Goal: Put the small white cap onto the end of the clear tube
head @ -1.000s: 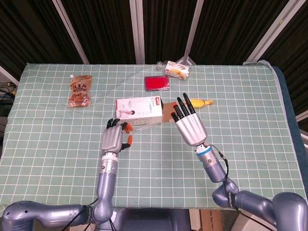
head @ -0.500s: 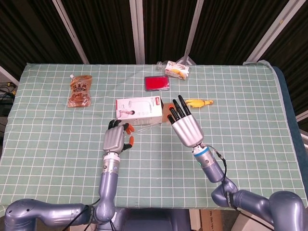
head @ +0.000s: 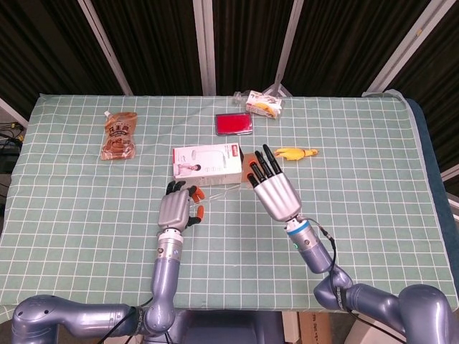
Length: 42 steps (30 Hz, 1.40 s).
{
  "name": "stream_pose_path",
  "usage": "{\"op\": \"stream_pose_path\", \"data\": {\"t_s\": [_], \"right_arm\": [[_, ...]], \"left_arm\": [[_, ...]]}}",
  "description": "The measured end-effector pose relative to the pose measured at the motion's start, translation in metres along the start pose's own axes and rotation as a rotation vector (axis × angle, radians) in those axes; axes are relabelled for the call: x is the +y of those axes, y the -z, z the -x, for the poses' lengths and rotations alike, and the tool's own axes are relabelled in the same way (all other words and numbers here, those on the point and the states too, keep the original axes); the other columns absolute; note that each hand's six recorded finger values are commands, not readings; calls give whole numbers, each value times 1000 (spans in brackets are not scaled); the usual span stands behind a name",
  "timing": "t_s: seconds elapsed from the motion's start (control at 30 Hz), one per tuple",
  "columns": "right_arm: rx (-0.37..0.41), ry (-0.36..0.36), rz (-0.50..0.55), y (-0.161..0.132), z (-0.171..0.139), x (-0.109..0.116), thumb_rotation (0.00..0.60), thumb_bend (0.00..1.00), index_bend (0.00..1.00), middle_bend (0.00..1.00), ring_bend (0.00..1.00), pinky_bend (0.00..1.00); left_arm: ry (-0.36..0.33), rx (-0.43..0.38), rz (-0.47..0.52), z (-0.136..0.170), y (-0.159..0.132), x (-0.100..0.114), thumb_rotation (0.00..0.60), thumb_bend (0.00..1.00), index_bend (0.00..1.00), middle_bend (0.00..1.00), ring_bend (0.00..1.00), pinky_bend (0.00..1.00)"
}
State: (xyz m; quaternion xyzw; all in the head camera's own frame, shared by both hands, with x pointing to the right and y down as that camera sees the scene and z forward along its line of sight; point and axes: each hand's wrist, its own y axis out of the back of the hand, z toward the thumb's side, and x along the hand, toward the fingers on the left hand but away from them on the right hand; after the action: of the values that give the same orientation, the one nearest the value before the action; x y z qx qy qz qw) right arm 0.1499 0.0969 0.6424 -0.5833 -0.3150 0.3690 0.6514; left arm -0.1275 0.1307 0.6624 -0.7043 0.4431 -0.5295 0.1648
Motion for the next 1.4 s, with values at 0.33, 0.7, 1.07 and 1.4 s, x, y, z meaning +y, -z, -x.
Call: {"op": "stream_pose_path", "data": {"t_s": [0.33,0.7,1.07,1.4], "right_arm": [[3,-11,3,-4,-4,-3,600,457,583,290,167,2],[9,-11,-6,-9,0,-3,600,457,583,290,167,2],[15,-16,3,-15,-1,-5,600,456,583,290,167,2],[12,-13,5,-17,-1,-4,600,457,583,290,167,2]], "left_arm": [[6,1,13,2,0,-1,600,709,508,532,127,15],[15,13,21,1,1,-2,600,709,508,533,128,15],[21,11,34,2,-1,-2,600,709,508,534,128,15],[24,5,31,4,-1,-3,600,709,508,534,128,15]]}}
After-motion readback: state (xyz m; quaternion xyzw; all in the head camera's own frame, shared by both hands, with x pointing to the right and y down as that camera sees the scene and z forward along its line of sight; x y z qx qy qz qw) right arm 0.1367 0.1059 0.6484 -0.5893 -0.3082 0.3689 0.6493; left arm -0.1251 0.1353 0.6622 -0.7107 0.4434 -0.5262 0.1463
